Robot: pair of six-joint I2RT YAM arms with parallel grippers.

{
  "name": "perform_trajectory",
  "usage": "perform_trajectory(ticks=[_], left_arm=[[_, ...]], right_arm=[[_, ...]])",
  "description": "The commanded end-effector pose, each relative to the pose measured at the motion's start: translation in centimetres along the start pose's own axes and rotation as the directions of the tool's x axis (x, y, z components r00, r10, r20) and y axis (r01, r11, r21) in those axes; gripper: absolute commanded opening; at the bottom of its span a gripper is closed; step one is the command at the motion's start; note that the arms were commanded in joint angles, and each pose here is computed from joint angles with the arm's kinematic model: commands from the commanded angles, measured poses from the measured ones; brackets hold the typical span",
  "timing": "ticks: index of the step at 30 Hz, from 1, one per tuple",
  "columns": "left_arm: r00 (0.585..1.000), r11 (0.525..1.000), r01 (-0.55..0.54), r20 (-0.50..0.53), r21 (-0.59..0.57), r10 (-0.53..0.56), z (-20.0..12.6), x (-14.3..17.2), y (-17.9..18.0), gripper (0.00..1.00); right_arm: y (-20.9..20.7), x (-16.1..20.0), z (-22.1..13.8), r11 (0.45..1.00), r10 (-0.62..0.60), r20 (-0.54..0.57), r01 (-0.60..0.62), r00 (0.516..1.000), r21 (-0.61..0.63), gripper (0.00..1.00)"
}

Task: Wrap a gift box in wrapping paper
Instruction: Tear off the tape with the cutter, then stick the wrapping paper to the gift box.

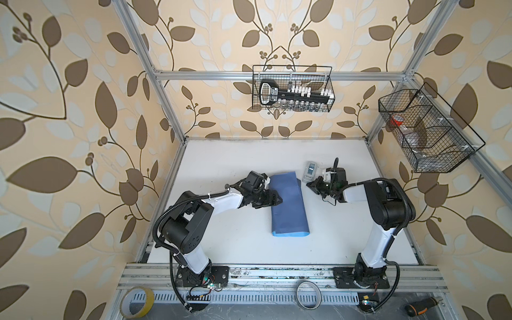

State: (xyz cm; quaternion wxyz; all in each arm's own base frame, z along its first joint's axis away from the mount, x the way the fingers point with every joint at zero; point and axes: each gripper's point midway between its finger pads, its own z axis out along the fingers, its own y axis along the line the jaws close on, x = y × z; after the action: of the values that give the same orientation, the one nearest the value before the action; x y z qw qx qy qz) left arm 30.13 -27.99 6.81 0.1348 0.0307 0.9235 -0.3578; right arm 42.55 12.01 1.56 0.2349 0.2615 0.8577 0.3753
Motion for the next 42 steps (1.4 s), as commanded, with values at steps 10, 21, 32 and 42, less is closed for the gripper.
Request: perform_trajectory(ticks=[10, 21, 32, 42], left_arm=[[0.996, 0.986, 0.03, -0.078, -0.166, -0.044, 0.3, 2.9, 4.4, 0.8], [0.995, 0.983, 0.032, -0.086, -0.179, -0.048, 0.4, 3.2, 4.8, 0.8], [0.995, 0.982, 0.032, -0.089, -0.185, -0.049, 0.5, 3.2, 5.0, 0.79], [0.995, 0.982, 0.033, -0.088, -0.183, -0.05, 0.5, 3.2, 5.0, 0.8]], right_arm=[[2.6, 1.6, -8.1, 0.997, -0.052, 0.128, 0.058, 0.99, -0.046, 0.0], [10.1, 7.1, -13.9, 0.959, -0.028, 0.329, 0.118, 0.944, -0.258, 0.0], [10.4, 10.2, -11.2, 0.97, -0.079, 0.341, 0.152, 0.937, -0.192, 0.0], [9.5, 11.2, -9.6, 0.973, -0.139, 0.329, 0.191, 0.934, -0.132, 0.0]])
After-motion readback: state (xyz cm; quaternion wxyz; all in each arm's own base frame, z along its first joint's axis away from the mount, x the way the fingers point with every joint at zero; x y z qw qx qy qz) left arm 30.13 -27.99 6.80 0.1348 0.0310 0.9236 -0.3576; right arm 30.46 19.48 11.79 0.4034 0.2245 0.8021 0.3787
